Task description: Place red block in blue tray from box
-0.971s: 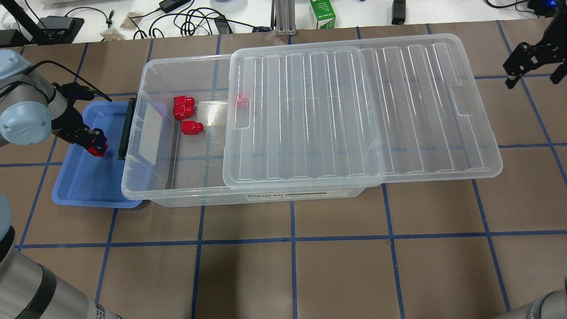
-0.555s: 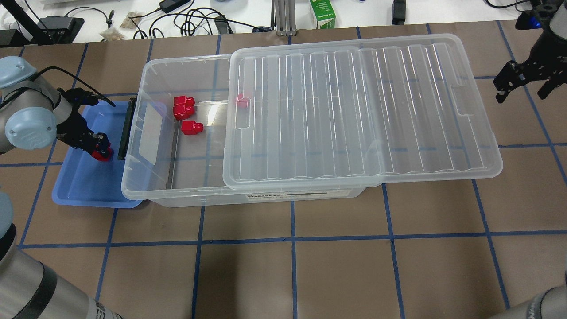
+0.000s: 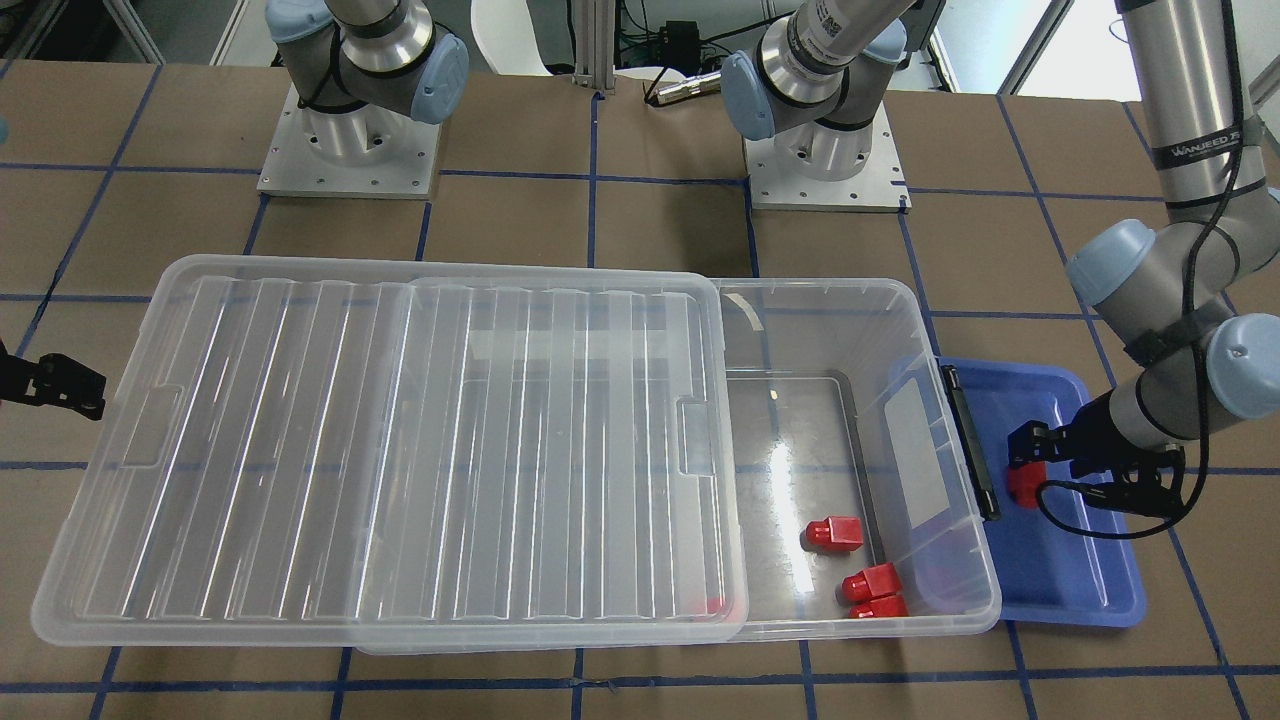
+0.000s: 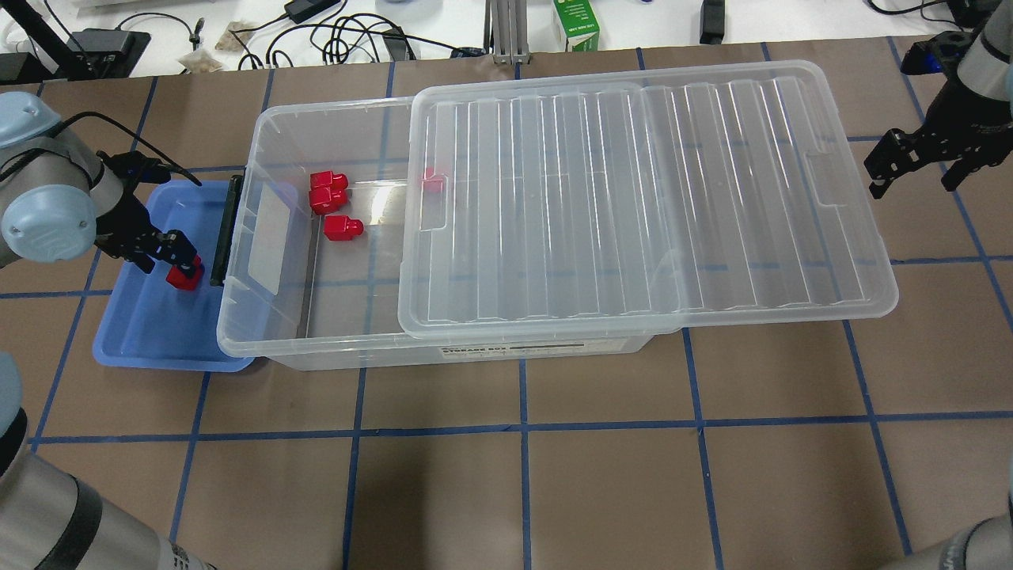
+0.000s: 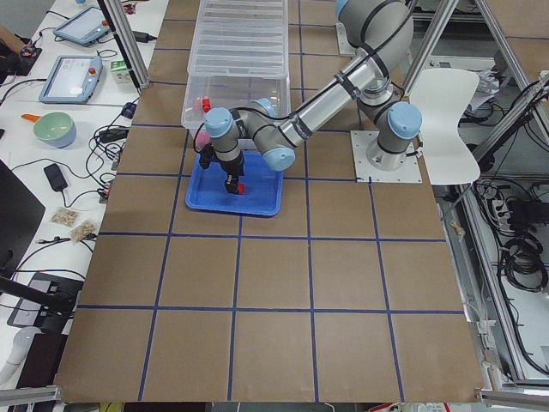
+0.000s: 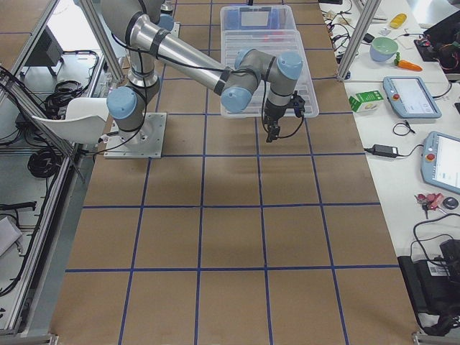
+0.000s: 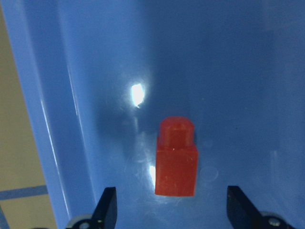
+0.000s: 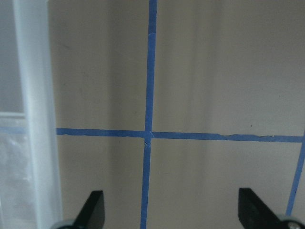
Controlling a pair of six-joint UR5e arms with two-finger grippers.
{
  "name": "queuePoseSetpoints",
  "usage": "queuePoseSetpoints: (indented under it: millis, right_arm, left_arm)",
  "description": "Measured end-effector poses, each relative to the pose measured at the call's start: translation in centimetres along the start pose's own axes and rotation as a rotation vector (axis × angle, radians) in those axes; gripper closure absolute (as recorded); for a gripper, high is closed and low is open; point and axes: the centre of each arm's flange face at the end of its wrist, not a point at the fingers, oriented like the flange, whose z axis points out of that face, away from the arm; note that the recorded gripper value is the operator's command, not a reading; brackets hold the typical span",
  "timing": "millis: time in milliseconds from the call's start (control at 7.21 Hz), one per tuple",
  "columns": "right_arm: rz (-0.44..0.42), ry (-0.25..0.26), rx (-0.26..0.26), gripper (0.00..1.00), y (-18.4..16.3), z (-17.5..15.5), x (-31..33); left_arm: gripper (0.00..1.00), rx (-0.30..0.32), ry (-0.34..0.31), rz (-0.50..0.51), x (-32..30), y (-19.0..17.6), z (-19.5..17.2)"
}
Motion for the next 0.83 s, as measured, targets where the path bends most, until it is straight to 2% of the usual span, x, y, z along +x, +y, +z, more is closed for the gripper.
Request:
queuePoseSetpoints:
  millis: [555, 832]
  right_arm:
    - [-0.032, -0.009, -0.005, 0.0, -0.3, -0.1, -2.2]
    - [-0.062, -0.019, -0.006, 0.0, -0.7, -0.2, -4.6]
  left_arm:
    - [0.13, 0.005, -0.012, -0.039, 7.6, 0.8, -12.4]
    - [0.11, 0.04, -0.029, -0.059, 13.8, 1.2, -16.5]
